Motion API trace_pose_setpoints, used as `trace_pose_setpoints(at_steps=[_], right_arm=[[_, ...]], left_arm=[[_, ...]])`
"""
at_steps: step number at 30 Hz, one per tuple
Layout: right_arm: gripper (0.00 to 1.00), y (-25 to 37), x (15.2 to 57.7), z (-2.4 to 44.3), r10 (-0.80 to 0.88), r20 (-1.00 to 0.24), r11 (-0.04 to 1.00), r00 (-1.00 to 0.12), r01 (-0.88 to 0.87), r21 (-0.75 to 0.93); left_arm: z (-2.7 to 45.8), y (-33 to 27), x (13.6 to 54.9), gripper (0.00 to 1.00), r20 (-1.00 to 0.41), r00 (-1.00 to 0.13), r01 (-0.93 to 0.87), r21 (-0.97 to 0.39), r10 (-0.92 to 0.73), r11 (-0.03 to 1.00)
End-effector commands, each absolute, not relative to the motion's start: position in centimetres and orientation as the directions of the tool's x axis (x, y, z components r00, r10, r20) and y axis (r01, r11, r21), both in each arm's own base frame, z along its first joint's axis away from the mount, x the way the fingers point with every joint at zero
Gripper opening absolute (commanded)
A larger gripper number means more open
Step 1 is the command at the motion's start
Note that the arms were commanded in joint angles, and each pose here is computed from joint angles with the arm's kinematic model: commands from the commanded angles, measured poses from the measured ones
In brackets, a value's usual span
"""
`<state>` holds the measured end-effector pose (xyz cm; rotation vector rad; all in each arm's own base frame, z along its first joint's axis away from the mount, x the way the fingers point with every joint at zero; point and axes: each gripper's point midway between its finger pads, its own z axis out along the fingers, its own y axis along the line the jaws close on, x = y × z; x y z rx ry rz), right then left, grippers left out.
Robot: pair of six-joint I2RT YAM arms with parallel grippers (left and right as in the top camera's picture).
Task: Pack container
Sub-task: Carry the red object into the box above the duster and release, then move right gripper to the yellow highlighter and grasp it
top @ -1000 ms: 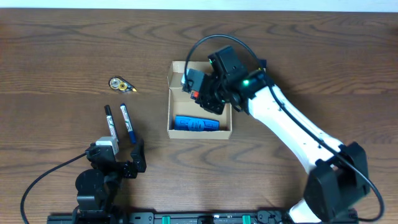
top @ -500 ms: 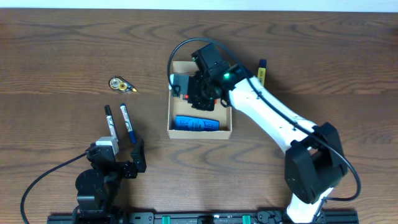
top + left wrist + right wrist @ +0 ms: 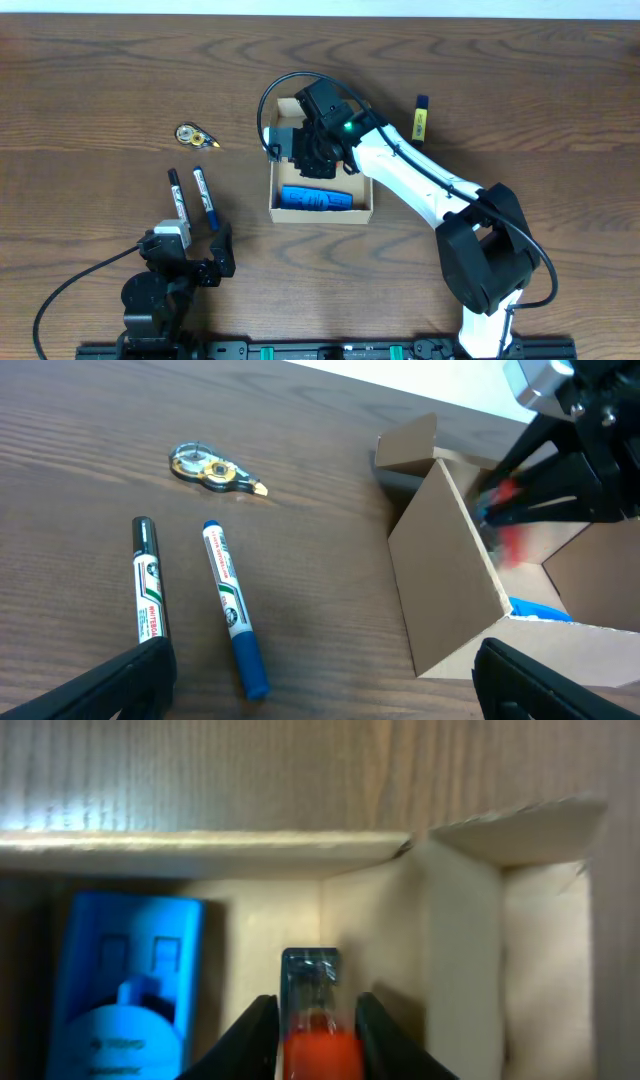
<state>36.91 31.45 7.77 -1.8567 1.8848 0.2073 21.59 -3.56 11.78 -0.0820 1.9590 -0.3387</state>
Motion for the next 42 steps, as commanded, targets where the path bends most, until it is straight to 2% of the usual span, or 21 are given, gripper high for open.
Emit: trace_pose_setpoints(at_steps=[1, 4, 6, 11, 19, 22, 25, 29, 34, 38, 42], right_arm=[[0.31, 32.0, 37.4, 8.5, -0.894, -0.444, 0.059, 0.060, -0.967, -0.249], [0.39, 32.0, 37.3, 8.5, -0.894, -0.445, 0.058, 0.061, -0.967, -0.249], [0.54, 32.1, 37.3, 8.5, -0.894, -0.445, 0.059, 0.060, -0.967, -0.247], [0.56, 32.3, 36.8, 10.4, -0.875, -0.484, 0.143, -0.019, -0.965, -0.221], [0.59, 30.3, 35.1, 21.5, -0.760, -0.634, 0.360, -0.144, -0.905, -0.227], [0.59, 27.9, 34.4, 24.3, -0.717, -0.656, 0.475, -0.236, -0.854, -0.211], [0.61, 24.2, 34.2, 26.1, -0.632, -0.660, 0.652, -0.406, -0.739, -0.169], [0.64, 19.5, 33.6, 26.0, -0.453, -0.621, 0.846, -0.639, -0.528, -0.074], [0.64, 14.4, 32.7, 23.0, -0.199, -0.486, 0.973, -0.851, -0.231, 0.007], [0.67, 10.6, 33.2, 20.7, -0.050, -0.437, 0.999, -0.898, -0.038, -0.037], [0.68, 8.8, 34.4, 18.8, 0.012, -0.427, 0.999, -0.904, 0.033, -0.041]], left_arm=[[11.0, -3.5, 21.6, 0.95, -0.879, -0.418, 0.088, -0.290, -0.229, 0.953], [11.0, -3.5, 21.6, 0.95, -0.879, -0.418, 0.088, -0.290, -0.229, 0.953], [11.0, -3.5, 21.6, 0.95, -0.879, -0.418, 0.088, -0.290, -0.229, 0.953], [11.0, -3.5, 21.6, 0.95, -0.879, -0.418, 0.088, -0.290, -0.229, 0.953], [11.0, -3.5, 21.6, 0.96, -0.879, -0.418, 0.088, -0.290, -0.229, 0.953], [11.0, -3.5, 21.6, 0.95, -0.879, -0.418, 0.088, -0.290, -0.229, 0.953], [11.0, -3.5, 21.6, 0.95, -0.879, -0.418, 0.088, -0.290, -0.229, 0.953], [11.0, -3.5, 21.6, 0.95, -0.879, -0.418, 0.088, -0.290, -0.229, 0.953], [11.0, -3.5, 21.6, 0.95, -0.879, -0.418, 0.088, -0.290, -0.229, 0.953], [11.0, -3.5, 21.6, 0.95, -0.879, -0.418, 0.088, -0.290, -0.229, 0.953], [11.0, -3.5, 21.6, 0.95, -0.879, -0.418, 0.088, -0.290, -0.229, 0.953]])
